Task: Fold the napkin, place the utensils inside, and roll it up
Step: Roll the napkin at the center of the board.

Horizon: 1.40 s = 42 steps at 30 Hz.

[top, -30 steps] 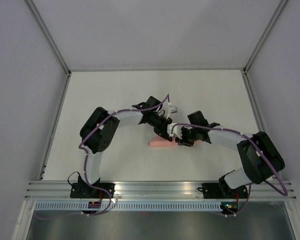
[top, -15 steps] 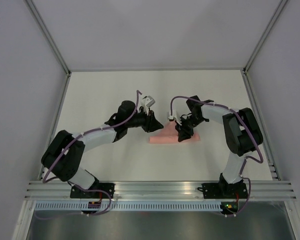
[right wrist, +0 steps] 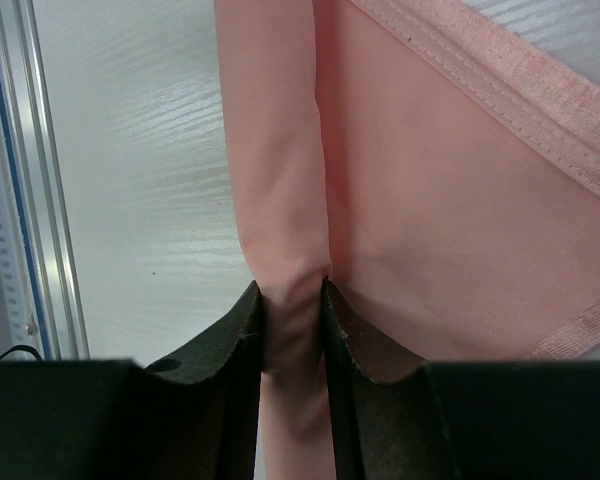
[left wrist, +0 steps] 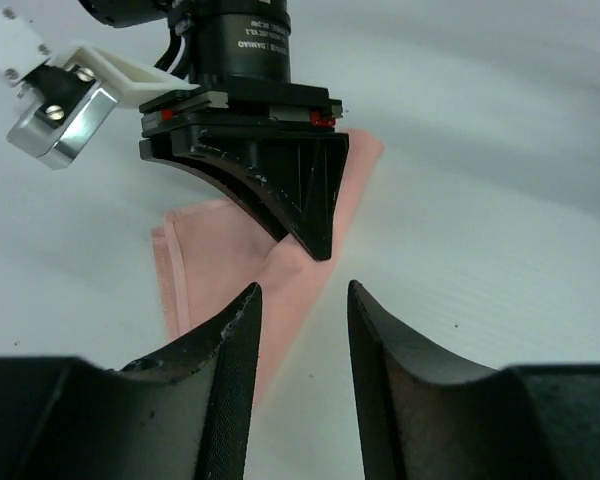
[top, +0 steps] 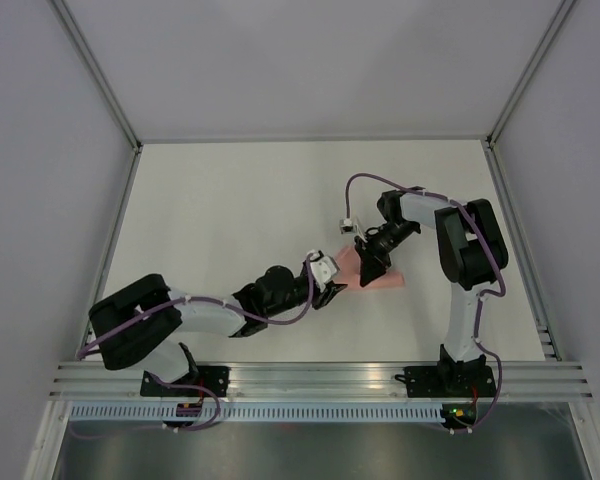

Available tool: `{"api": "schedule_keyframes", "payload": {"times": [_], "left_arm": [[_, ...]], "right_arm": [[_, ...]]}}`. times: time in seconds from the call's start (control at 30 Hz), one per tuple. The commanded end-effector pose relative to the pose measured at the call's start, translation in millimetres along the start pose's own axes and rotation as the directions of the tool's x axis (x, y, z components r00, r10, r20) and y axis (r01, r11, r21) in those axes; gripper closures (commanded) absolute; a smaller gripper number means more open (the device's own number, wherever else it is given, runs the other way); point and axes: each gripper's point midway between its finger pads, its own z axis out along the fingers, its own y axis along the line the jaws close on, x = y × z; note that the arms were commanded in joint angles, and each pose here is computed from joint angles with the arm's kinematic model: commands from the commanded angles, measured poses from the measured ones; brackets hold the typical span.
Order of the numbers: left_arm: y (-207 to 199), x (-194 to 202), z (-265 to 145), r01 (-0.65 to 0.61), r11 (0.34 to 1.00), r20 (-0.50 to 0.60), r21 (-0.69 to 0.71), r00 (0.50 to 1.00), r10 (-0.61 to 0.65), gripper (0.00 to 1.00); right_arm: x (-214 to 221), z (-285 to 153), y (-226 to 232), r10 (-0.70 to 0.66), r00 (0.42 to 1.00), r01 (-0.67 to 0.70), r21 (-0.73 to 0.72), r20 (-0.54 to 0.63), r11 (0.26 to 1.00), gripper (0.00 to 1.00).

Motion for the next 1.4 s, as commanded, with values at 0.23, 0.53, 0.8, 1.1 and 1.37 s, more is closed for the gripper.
{"api": "schedule_keyframes", "payload": {"times": [0.23, 0.53, 0.8, 1.1, 1.37], "left_arm": [[1.2, 38.8, 33.3, -0.523, 0.849, -0.119, -0.072, 0.85, 0.514, 0.31], [-0.4, 60.6, 50.9, -0.622, 0.783, -0.173, -0.029, 0.774, 0.609, 0.03], [-7.4, 95.9, 57.1, -0.589, 0.803, -0.256, 0.09, 0.766, 0.59, 0.23], [-5.6, 131.9, 55.1, -0.486, 0.861, -0.37, 0.148, 0.78, 0.504, 0.59], [-8.5, 145.1, 52.0, -0.368, 0.91, -0.446, 0.189, 0.794, 0.414, 0.85]], "right_arm": [[39.2, 11.6, -14.7, 0.036, 0.99, -0.037, -0.008, -0.136, 0.999, 0.77], [39.8, 13.6, -18.5, 0.055, 0.989, -0.058, -0.012, -0.137, 0.998, 0.77], [41.4, 14.6, -19.1, 0.062, 0.988, -0.065, -0.017, -0.14, 0.998, 0.78], [41.4, 14.9, -17.6, 0.067, 0.988, -0.071, -0.021, -0.141, 0.997, 0.78], [42.8, 14.7, -17.2, 0.071, 0.987, -0.074, -0.019, -0.143, 0.997, 0.78]]}}
